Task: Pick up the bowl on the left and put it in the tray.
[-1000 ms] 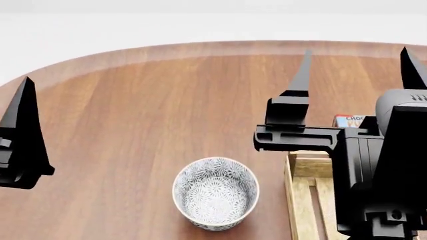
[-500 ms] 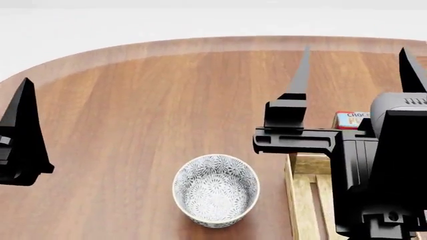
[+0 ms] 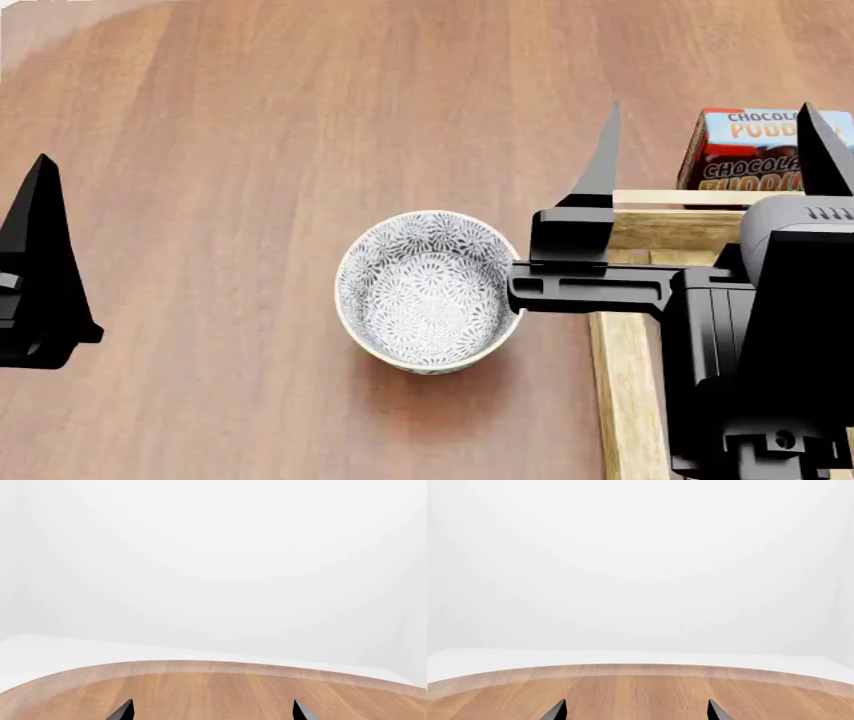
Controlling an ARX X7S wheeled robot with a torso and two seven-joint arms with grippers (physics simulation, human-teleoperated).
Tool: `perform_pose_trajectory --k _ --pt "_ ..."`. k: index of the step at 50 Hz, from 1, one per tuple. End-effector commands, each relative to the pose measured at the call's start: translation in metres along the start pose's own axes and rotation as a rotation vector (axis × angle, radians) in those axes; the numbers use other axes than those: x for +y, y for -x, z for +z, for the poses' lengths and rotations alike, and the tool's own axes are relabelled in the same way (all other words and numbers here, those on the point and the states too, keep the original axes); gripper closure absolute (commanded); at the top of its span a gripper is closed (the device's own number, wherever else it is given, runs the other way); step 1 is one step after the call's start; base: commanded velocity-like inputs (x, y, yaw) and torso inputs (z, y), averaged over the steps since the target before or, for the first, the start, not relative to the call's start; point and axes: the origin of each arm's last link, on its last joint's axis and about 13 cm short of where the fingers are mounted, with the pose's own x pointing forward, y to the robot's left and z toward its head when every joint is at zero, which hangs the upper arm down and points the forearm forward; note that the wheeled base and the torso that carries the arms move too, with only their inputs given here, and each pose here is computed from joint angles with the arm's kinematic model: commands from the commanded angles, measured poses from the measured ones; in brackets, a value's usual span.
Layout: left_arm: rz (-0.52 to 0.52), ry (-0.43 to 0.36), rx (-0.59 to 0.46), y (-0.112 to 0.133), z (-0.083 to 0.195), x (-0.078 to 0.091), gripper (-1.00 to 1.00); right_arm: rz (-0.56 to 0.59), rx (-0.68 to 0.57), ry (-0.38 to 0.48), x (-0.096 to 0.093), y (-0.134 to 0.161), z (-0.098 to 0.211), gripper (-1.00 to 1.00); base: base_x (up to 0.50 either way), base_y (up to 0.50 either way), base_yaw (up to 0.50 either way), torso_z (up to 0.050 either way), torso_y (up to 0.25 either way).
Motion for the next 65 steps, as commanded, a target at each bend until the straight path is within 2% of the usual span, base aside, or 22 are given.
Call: perform_pose_trajectory --k 1,47,48,49,65 --pt "0.008 -0.008 -0.009 -0.0003 0.0008 0.0006 -1.0 0.0 0.001 0.0 0.0001 0.0001 -0.0009 -1.0 0.0 0.0 0.0 0.0 -0.25" --pt "0.028 -0.019 -0.014 -0.0003 -0.0012 0.0023 -1.0 0.027 0.009 0.012 0.0009 0.0011 -0.0027 -1.0 0.0 0.0 0.0 0.001 -0.25" --pt "0.025 -0.019 -0.011 -0.0001 -0.0018 0.0022 -1.0 0.023 0.008 0.01 0.0005 0.0013 -0.0037 -1.0 0.0 0.0 0.0 0.001 -0.25" --pt "0.025 -0.019 -0.011 -0.0001 -0.0018 0.0022 -1.0 0.032 0.004 -0.028 0.0 0.0017 -0.0043 -1.0 0.0 0.0 0.0 0.001 -0.25" --pt "0.033 -0.018 -0.006 0.0007 -0.0051 0.0038 -1.0 0.075 -0.002 0.02 0.0023 0.0012 -0.0091 -1.0 0.0 0.0 0.0 0.001 -0.25"
